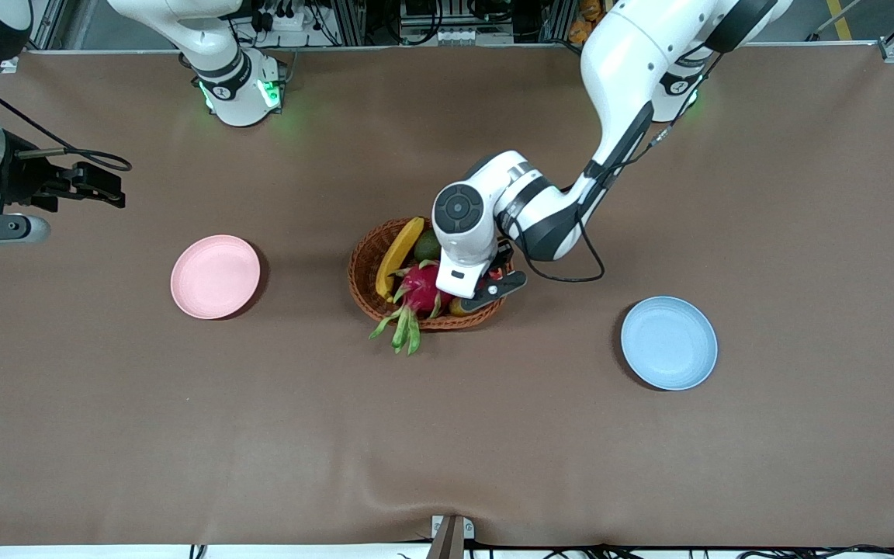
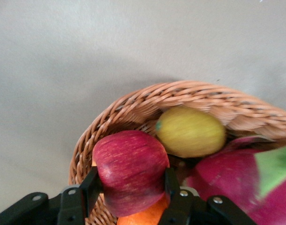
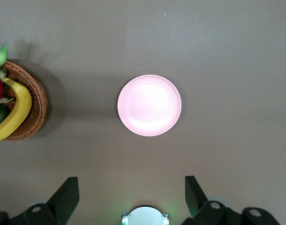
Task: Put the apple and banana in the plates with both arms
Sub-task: 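Carry the apple to the blue plate while the right gripper reaches forward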
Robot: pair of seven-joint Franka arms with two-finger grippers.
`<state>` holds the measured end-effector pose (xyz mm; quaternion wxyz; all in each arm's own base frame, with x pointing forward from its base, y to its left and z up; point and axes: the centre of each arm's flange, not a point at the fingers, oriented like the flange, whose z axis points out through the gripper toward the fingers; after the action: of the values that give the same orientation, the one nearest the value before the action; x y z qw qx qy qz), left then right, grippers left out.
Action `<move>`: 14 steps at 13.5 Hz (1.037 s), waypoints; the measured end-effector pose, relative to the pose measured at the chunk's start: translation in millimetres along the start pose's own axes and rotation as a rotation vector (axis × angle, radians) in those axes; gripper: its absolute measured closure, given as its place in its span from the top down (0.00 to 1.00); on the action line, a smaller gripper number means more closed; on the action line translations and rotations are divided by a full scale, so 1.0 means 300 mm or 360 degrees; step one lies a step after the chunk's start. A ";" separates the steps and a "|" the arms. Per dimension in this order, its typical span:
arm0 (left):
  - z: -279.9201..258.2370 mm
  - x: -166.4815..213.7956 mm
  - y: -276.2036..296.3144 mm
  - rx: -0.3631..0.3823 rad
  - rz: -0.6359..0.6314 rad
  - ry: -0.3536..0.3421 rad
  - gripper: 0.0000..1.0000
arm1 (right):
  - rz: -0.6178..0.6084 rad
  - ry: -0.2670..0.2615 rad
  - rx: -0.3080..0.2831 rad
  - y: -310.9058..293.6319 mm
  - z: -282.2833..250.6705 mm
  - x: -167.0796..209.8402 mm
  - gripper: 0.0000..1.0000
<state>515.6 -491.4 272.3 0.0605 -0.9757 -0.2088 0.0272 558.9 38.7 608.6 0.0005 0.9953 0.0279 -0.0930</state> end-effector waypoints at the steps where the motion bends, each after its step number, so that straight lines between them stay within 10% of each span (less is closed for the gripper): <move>1: -0.033 0.001 -0.006 -0.0005 -0.0002 0.0009 0.59 | 0.0000 0.0000 0.0000 0.000 0.000 0.000 1.00; 6: -0.235 0.077 -0.101 0.0015 -0.0015 0.0037 0.59 | 0.0003 -0.0015 0.0000 0.004 0.013 0.007 1.00; 14: -0.305 0.634 -0.589 0.0126 0.0165 -0.0126 0.59 | 0.0175 -0.0104 0.0086 -0.230 0.080 0.026 1.00</move>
<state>624.6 -263.2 380.5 0.0892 -0.9802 -0.1591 0.0772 558.3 107.8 583.9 -0.0203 0.9914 -0.0292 -0.1259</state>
